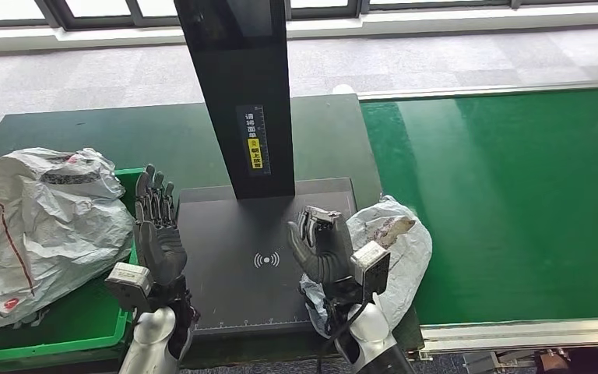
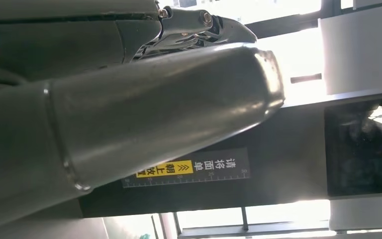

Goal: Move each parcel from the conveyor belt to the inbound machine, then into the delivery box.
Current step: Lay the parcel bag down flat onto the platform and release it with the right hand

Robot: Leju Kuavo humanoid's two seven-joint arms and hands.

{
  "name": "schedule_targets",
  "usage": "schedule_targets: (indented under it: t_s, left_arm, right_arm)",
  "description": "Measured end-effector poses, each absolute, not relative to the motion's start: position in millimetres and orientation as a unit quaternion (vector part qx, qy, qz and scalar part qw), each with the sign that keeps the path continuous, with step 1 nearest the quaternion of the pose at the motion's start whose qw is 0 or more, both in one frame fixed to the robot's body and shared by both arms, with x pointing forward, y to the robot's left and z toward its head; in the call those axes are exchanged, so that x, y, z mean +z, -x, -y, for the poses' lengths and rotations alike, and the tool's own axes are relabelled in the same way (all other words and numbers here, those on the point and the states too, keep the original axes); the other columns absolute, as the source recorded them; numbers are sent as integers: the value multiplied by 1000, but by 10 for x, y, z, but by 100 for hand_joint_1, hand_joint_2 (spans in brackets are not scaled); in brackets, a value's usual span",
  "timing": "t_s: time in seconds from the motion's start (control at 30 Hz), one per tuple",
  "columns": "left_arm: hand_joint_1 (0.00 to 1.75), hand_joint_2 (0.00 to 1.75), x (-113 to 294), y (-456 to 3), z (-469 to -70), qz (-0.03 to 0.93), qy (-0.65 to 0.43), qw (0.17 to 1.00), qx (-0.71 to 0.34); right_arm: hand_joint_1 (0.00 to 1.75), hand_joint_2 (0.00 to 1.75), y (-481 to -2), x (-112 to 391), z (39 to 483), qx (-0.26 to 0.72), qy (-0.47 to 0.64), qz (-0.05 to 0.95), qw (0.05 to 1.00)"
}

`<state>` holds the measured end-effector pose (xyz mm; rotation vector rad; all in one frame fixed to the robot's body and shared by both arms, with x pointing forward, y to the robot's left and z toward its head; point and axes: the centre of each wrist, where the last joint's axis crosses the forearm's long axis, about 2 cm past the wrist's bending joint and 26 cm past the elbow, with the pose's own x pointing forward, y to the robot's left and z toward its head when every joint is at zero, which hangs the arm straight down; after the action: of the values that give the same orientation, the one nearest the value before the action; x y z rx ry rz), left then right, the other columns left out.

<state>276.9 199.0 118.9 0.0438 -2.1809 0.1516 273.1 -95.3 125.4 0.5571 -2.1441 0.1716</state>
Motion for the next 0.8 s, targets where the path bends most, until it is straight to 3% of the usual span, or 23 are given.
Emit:
schedule_targets:
  t_s: [0.1,0.23,0.53,0.8]
  left_arm:
    - [0,0,1176,-2710,-2006,887,-8,459,55]
    - [0,0,1192,-2665,-2000,889,21,455,49]
    - [0,0,1325,-2659,-1849,902,-67,428,-2]
    - [0,0,1380,-2669,-1737,906,-58,419,-10]
  right_arm:
    - [169,175,-2678,1259,1033,66,-183,878,438]
    - [0,175,-2586,1329,1153,58,-134,897,418]
    - [0,175,-2351,1553,1376,7,-70,925,374]
    - [0,175,-2266,1657,1458,-4,-63,933,354]
